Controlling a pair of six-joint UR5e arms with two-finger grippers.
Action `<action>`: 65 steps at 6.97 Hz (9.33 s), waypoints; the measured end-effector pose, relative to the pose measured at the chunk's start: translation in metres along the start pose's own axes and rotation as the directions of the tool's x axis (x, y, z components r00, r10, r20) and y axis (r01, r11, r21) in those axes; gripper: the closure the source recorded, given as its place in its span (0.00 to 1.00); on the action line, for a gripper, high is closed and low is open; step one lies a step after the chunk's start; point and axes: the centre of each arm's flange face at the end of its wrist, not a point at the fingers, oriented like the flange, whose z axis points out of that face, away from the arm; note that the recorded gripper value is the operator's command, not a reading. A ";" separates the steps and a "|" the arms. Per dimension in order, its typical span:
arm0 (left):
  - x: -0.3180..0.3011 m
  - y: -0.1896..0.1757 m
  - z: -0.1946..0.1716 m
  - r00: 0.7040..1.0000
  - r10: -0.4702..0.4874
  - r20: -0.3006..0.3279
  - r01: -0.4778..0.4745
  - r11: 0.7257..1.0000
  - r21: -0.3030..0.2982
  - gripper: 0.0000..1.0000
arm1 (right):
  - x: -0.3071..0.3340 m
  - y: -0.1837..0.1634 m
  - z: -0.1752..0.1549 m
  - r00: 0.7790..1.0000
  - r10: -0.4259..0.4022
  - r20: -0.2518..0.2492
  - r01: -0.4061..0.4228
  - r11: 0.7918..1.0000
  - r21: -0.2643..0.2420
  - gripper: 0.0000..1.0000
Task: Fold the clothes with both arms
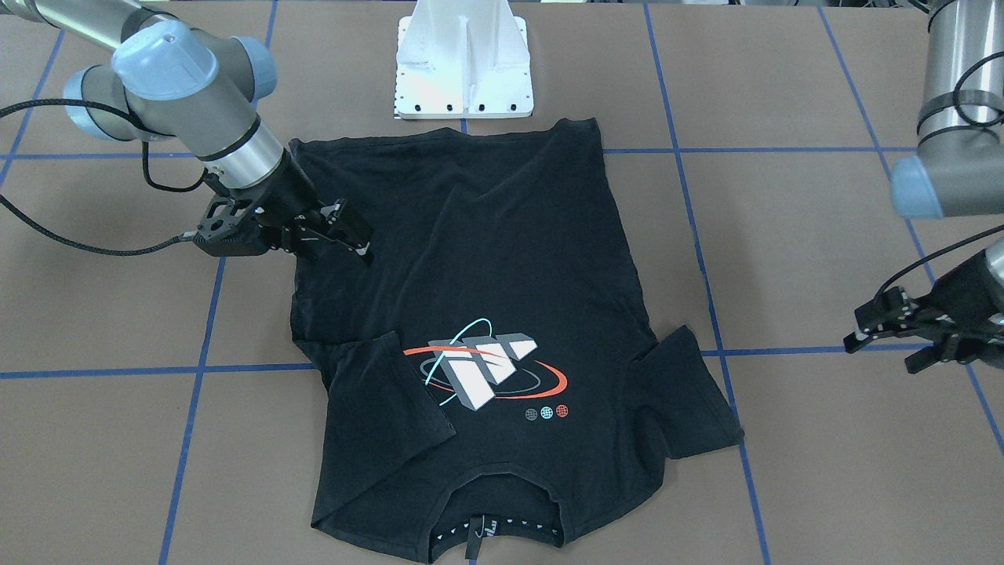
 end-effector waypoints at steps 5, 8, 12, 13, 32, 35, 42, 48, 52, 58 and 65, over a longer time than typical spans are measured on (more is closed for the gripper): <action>0.038 -0.026 0.112 0.998 -0.053 -0.041 0.054 0.998 0.034 0.33 | 0.026 0.010 -0.017 1.000 0.004 -0.009 -0.004 1.000 -0.014 0.00; 0.057 -0.020 0.143 0.998 -0.057 -0.023 0.058 0.997 0.042 0.47 | 0.031 0.009 -0.012 1.000 0.007 -0.021 -0.007 1.000 -0.007 0.00; 0.060 -0.020 0.161 0.999 -0.048 0.003 0.047 0.997 0.065 0.50 | 0.033 0.009 -0.010 1.000 0.008 -0.025 -0.008 1.000 -0.004 0.00; 0.059 -0.020 0.162 0.999 -0.049 0.006 0.049 0.997 0.065 0.51 | 0.034 0.009 -0.008 1.000 0.009 -0.029 -0.009 1.000 -0.005 0.00; 0.176 0.029 0.079 0.941 -0.219 -0.259 0.243 0.968 0.066 1.00 | 0.029 0.022 0.003 1.000 -0.008 -0.029 0.008 1.000 0.000 0.00; 0.243 0.016 0.116 0.924 -0.272 -0.270 0.306 0.948 0.092 1.00 | 0.033 0.021 0.007 0.999 -0.008 -0.039 0.008 1.000 -0.002 0.00; 0.288 -0.017 0.154 0.916 -0.314 -0.249 0.362 0.916 0.175 0.49 | 0.033 0.020 0.010 0.999 -0.004 -0.045 0.004 1.000 -0.003 0.00; 0.314 0.003 0.116 0.863 -0.372 -0.343 0.435 0.892 0.126 0.02 | 0.035 0.028 0.008 0.995 0.089 -0.044 -0.089 0.996 0.001 0.00; 0.314 0.059 0.049 0.844 -0.386 -0.372 0.445 0.891 0.086 0.02 | 0.108 0.155 0.024 0.973 0.171 -0.152 -0.168 0.985 0.033 0.04; 0.302 0.072 0.052 0.847 -0.408 -0.341 0.458 0.886 0.076 0.02 | 0.185 0.279 0.024 0.959 0.148 -0.241 -0.123 0.986 0.115 0.21; 0.295 0.073 0.063 0.851 -0.416 -0.321 0.461 0.884 0.075 0.02 | 0.184 0.284 0.024 0.961 0.143 -0.236 -0.119 0.986 0.113 0.63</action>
